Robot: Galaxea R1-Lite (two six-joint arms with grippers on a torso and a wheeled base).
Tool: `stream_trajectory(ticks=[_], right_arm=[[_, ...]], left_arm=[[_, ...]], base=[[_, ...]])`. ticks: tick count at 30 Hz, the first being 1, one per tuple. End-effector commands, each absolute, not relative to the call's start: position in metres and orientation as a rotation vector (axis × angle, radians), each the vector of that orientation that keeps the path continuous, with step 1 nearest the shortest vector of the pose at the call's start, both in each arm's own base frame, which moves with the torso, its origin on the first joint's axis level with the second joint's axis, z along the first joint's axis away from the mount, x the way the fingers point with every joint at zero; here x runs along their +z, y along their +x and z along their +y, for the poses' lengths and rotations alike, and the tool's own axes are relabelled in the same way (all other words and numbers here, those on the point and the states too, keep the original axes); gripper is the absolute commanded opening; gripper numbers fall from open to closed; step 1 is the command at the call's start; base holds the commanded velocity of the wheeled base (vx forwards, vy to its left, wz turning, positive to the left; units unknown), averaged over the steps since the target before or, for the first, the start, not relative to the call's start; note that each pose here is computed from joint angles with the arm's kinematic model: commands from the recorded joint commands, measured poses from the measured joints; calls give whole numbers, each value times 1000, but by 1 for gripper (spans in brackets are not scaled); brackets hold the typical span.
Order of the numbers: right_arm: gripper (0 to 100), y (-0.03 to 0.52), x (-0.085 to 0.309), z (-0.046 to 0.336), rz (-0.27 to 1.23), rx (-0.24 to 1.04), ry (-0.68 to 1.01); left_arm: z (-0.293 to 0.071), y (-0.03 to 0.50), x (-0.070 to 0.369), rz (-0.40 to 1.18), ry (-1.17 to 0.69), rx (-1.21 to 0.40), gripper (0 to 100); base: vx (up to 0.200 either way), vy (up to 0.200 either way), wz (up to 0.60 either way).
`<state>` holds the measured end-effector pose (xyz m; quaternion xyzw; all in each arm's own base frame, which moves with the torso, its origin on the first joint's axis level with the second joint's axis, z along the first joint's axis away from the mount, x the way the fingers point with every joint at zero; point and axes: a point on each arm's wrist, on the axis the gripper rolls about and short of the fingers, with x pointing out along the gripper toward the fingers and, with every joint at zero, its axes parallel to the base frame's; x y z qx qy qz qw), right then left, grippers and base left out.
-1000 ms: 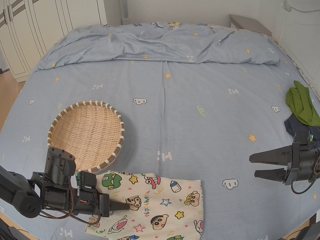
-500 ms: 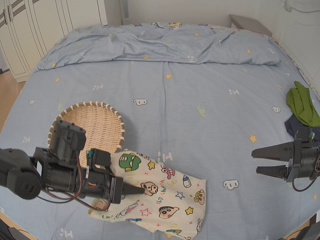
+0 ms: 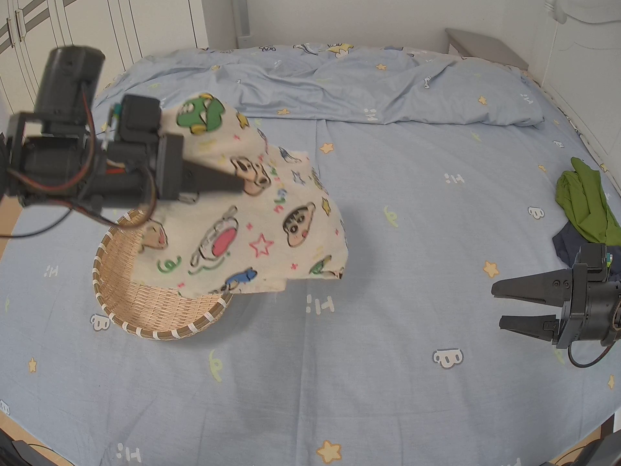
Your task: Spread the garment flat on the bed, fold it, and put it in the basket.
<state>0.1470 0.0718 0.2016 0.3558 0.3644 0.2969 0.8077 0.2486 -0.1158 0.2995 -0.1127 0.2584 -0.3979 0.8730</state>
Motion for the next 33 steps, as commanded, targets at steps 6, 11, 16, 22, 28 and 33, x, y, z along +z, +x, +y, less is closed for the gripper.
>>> stream_trajectory(ticks=[6, 11, 16, 22, 28, 33], right_arm=[[100, 147, 201, 71, 773, 633, 764], [100, 147, 201, 72, 773, 638, 762], [100, 148, 200, 71, 773, 636, 764], [100, 146, 200, 72, 768, 649, 760], [100, 146, 200, 72, 770, 650, 761], [100, 146, 200, 72, 770, 650, 761]], left_arm=[[-17, 257, 328, 531, -335, -533, 0], [24, 274, 251, 707, -474, -450, 0], [57, 317, 153, 832, -450, -395, 0], [81, 320, 149, 949, -492, -280, 0], [82, 315, 179, 1121, -519, -209, 0], [79, 314, 185, 1113, -515, -216, 0]], base=[[0, 0, 0], [0, 0, 0], [0, 0, 0], [0, 0, 0], [0, 0, 0], [0, 0, 0]])
